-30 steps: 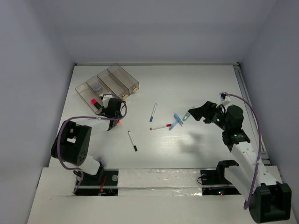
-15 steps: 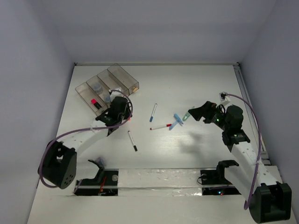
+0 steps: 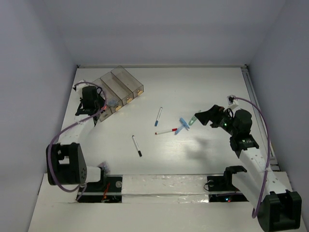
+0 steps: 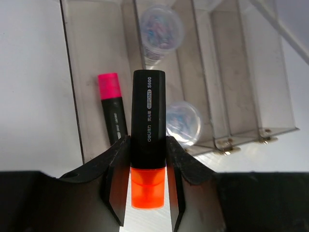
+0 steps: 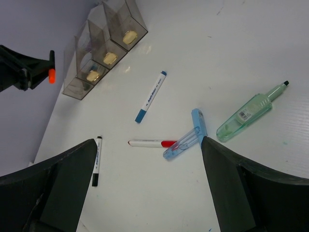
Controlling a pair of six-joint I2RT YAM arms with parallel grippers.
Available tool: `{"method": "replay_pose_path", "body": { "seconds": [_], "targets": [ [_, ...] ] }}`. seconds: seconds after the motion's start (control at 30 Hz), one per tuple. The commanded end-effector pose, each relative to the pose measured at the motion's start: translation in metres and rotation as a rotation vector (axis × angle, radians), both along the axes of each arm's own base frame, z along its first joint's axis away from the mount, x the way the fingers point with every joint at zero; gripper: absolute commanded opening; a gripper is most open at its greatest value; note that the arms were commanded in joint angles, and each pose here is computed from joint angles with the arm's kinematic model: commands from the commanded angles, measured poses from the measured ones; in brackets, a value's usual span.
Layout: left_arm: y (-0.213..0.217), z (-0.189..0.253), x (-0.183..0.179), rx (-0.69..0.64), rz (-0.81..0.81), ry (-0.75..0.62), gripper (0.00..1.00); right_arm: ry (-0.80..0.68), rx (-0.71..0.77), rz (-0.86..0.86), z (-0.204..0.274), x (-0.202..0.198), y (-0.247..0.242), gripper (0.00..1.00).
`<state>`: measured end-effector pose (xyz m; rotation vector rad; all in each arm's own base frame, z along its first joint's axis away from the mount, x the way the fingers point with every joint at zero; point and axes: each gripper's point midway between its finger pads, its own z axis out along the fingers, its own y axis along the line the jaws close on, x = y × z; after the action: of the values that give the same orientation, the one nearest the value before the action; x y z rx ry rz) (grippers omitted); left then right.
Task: Sort the stationery into containers
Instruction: Place the pen in the storage box.
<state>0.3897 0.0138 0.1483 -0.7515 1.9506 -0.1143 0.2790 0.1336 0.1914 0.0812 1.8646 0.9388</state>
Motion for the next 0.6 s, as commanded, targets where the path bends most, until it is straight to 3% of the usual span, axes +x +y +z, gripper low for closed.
{"method": "replay_pose_path", "body": {
  "seconds": [0.0,0.2,0.4,0.57],
  "targets": [
    [0.012,0.007,0.022,-0.016,0.030,-0.015,0.08,-0.084,-0.006,0.012,0.021,0.001,0.002,0.95],
    [0.044,-0.005,0.024,0.039,0.131,0.029,0.09,-0.084,-0.008,0.006,0.020,0.001,0.001,0.95],
    [0.052,-0.019,0.024,0.078,0.155,0.080,0.20,-0.081,-0.005,0.012,0.019,0.001,0.002,0.95],
    [0.046,0.000,0.028,0.068,0.122,0.023,0.57,-0.082,-0.008,0.036,0.015,0.001,0.009,1.00]
  ]
}}
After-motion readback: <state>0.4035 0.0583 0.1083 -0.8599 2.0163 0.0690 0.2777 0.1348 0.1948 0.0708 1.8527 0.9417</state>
